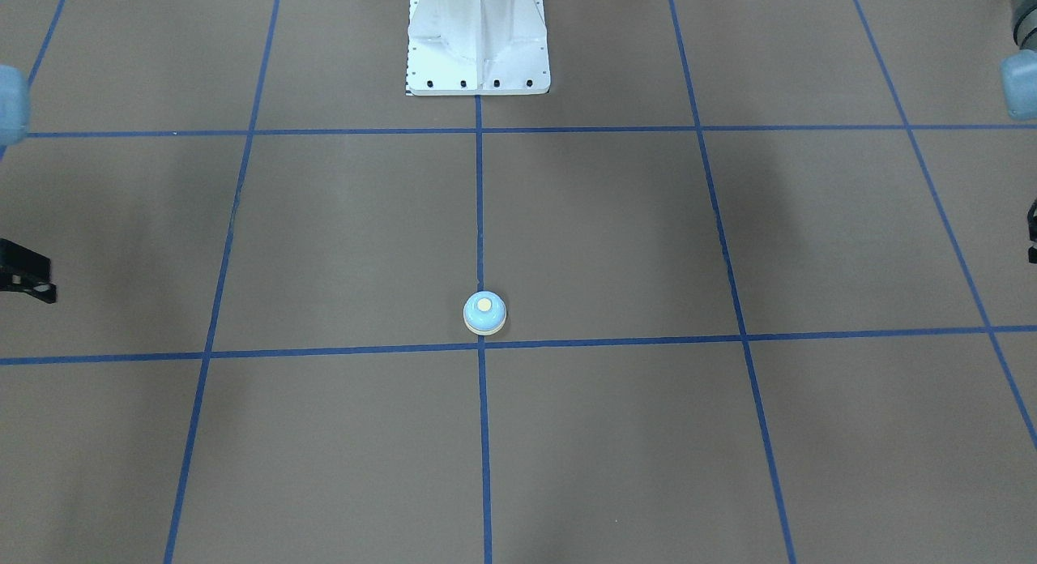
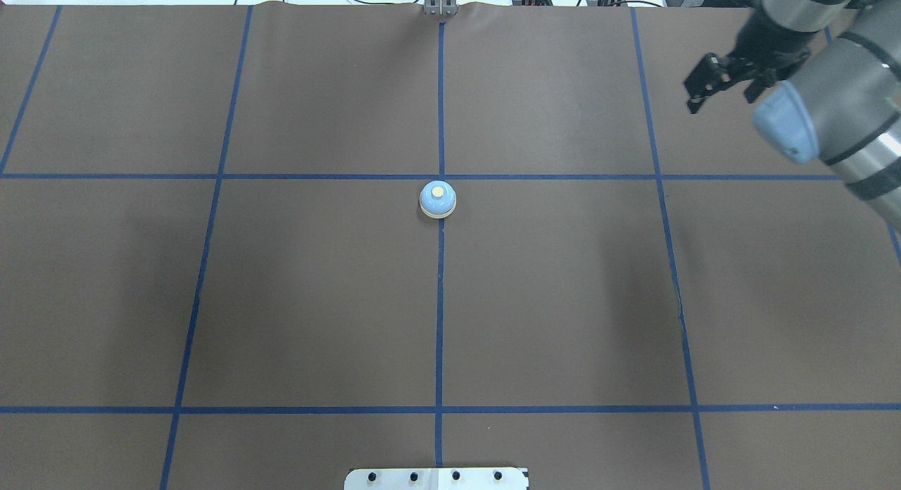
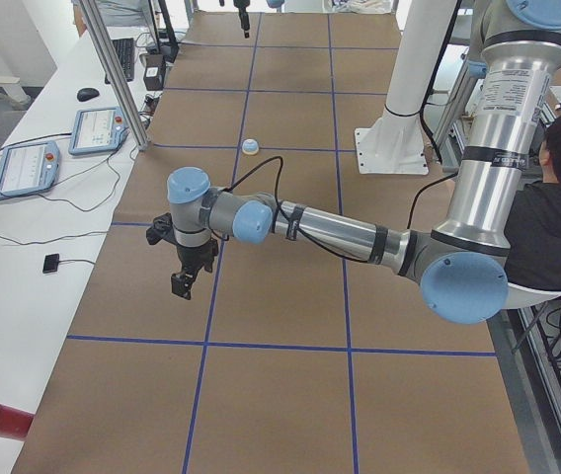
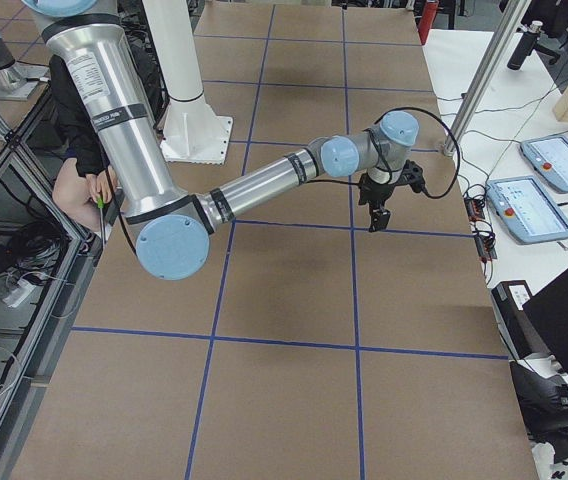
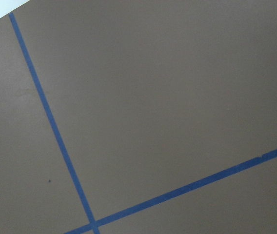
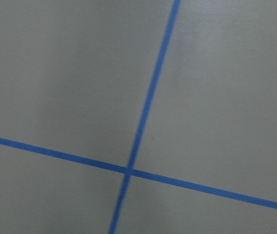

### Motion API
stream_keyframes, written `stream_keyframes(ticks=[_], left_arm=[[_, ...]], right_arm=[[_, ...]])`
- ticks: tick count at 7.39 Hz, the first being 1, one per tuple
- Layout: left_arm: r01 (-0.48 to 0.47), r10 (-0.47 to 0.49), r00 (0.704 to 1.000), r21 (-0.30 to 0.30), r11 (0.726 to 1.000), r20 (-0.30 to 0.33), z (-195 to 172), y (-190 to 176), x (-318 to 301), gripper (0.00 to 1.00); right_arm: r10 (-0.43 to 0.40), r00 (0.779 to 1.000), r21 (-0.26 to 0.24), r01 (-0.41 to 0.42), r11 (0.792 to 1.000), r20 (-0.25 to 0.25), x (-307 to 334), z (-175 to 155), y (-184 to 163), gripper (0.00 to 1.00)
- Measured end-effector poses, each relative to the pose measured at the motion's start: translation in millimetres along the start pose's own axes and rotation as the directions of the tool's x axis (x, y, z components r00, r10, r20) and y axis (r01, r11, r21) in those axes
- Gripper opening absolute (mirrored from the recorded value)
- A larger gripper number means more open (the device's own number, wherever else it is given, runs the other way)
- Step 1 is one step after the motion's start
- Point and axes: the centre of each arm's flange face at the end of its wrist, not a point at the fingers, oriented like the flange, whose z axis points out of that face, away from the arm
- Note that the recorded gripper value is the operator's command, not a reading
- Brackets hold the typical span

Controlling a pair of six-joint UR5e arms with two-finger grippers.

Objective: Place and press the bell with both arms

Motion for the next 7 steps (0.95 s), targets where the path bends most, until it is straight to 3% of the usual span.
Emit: stream_keyframes(ticks=[2, 3, 5, 7], left_arm=[[0.026, -0.026, 1.0, -0.017, 1.0, -0.002, -0.6, 61.1, -49.4, 1.0], [0.056, -0.056, 0.998, -0.017, 0.998, -0.026, 0.8, 89.3, -64.6, 1.0], [0.101, -0.101, 0.99, -0.01, 0.995, -0.095, 3.9, 127.7, -71.5, 1.0], [0.116, -0.117, 0.987, -0.013, 0.993, -0.111, 5.3, 142.3, -69.6, 1.0]], right_arm=[[-0.001, 1.0, -0.009, 0.001, 1.0, 0.011, 96.9, -1.0, 70.5, 1.0], [0.022, 1.0, -0.005, -0.022, 1.0, 0.009, 123.0, -4.1, 89.3, 1.0], [0.057, 0.998, -0.009, -0.057, 0.998, -0.003, 145.7, -3.5, 107.7, 1.0], [0.1, 0.995, -0.005, -0.1, 0.995, -0.022, 165.6, -9.6, 123.2, 1.0]])
